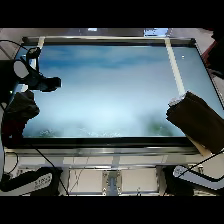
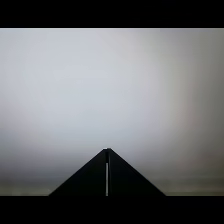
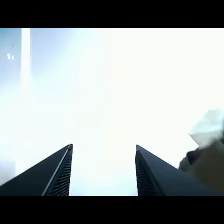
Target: Fold the shirts.
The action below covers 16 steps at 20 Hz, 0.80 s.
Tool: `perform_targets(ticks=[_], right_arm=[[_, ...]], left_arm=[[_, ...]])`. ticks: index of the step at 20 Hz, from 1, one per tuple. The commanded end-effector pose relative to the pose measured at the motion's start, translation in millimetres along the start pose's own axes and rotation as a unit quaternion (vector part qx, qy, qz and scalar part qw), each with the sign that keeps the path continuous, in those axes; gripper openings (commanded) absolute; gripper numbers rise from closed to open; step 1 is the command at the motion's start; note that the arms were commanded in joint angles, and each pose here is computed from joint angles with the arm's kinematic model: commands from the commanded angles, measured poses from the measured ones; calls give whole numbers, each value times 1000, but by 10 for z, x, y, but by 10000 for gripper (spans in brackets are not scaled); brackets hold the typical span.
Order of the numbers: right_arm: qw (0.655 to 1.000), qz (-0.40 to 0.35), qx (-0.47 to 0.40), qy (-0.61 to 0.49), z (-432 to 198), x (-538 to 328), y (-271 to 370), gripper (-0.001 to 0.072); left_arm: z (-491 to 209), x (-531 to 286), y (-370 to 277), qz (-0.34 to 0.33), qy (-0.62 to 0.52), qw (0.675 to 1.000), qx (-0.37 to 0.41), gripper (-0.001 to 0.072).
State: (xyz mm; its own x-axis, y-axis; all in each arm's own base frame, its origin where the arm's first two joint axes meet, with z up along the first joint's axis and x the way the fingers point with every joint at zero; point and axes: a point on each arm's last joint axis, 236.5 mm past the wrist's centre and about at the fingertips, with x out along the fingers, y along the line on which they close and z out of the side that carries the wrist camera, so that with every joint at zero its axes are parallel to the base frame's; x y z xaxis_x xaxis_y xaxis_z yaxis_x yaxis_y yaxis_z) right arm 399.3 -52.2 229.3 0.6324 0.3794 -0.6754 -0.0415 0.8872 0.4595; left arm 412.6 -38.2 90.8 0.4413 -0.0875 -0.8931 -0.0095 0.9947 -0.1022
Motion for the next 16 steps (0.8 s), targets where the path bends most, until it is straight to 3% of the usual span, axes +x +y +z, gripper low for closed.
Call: perform_targets(ticks=[1, 8, 16], right_arm=[[993, -5, -121, 11, -64, 599, 403, 449], [966, -124, -221, 52, -339, 1147, 207, 449], [965, -126, -222, 52, -337, 1147, 198, 449]], left_arm=[[-2, -9, -103, -22, 1, 1000, -8, 12], [-3, -9, -102, -22, 1, 1000, -8, 13], [-29, -9, -99, -21, 6, 1000, -8, 13]])
